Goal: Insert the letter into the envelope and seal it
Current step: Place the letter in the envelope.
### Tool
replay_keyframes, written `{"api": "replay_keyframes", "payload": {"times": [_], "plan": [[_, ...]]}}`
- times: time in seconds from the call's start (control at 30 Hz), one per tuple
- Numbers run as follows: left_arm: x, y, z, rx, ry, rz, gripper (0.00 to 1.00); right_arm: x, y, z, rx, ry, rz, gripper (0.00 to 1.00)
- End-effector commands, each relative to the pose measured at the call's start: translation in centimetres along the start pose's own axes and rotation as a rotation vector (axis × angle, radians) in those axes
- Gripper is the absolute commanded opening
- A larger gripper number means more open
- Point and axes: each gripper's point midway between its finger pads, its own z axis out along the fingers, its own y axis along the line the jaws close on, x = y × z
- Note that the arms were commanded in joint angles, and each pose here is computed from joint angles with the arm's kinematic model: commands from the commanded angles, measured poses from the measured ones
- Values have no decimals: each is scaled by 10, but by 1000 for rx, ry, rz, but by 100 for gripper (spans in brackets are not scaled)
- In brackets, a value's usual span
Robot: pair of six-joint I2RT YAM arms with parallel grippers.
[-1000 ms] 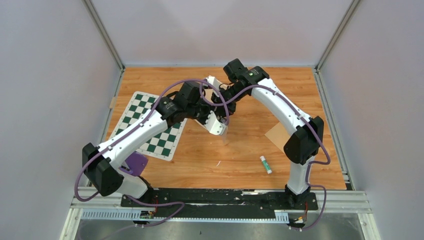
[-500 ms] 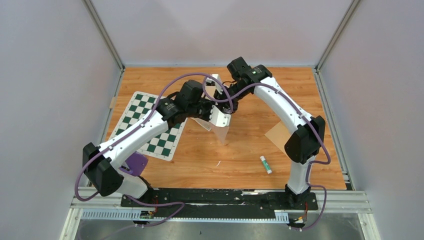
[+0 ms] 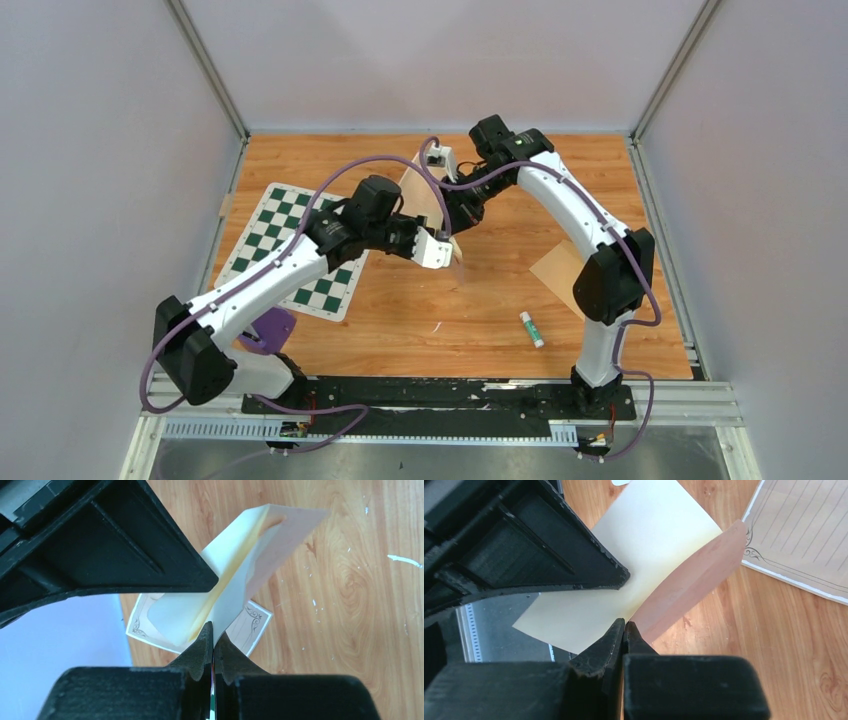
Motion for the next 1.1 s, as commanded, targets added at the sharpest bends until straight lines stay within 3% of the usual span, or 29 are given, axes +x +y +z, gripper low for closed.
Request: {"api": "replay_keyframes", "payload": {"times": [0.0,0.13,0.57,0.83,1.07], "plan": [[-15,9,10,-9,-46,-97,0,-6,11,0,-68,-39,9,0],[-9,22,17,-70,-12,-200,0,-4,11,1,-72,-33,15,0],[9,35,-13,-274,70,-283,0,6,-2,2,-38,-10,33,0],[10,36,-12,-289,71,-340,0,5,0,3,-53,-14,39,0],[8,21,-3,-201,58,-300,0,-2,4,0,-62,-32,45,0]]}}
